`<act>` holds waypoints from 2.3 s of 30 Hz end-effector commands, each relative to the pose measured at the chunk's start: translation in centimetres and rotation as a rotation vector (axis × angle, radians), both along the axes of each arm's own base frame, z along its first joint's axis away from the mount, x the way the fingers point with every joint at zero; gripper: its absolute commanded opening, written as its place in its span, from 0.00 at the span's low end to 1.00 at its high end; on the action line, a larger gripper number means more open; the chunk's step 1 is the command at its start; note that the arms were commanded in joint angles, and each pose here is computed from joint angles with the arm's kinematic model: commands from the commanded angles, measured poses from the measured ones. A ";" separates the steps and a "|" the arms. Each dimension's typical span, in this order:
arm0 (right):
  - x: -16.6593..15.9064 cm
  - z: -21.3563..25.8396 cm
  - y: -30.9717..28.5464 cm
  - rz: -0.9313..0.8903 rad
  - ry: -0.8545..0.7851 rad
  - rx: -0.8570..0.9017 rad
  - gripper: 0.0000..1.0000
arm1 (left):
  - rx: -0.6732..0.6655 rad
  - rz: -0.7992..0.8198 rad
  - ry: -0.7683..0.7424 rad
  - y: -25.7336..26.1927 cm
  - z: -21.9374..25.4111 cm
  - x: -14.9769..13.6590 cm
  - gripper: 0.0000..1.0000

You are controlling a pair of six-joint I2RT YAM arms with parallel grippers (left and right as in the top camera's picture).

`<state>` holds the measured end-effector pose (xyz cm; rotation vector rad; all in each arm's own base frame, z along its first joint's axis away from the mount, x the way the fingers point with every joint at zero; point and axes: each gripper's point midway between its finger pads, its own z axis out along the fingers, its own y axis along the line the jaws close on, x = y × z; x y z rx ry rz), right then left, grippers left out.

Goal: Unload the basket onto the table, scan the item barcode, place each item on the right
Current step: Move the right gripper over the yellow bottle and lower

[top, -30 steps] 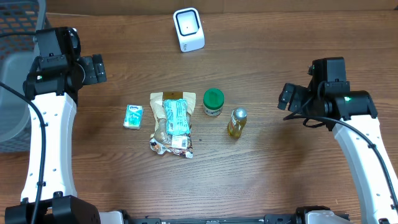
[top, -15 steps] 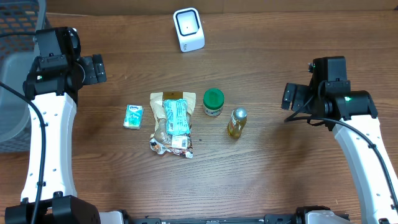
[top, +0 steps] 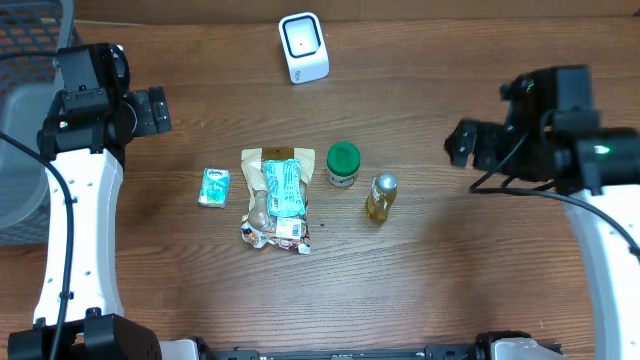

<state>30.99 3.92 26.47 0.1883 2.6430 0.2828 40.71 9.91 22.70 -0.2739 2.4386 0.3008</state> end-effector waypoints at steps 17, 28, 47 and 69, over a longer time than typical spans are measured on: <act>-3.1 1.8 6.5 0.301 0.039 0.118 0.82 | -0.003 0.000 -0.030 -0.3 1.1 0.1 0.99; -2.1 -0.9 8.4 0.151 0.117 -0.009 0.81 | -0.003 0.000 -0.030 -0.3 1.1 0.1 0.99; 0.7 -7.2 11.2 0.112 0.264 -0.072 0.77 | -0.003 0.000 -0.029 -0.3 1.1 0.1 1.00; -0.7 -12.8 11.7 0.135 0.447 -0.140 0.79 | -0.003 0.000 -0.029 -0.3 1.1 0.1 1.00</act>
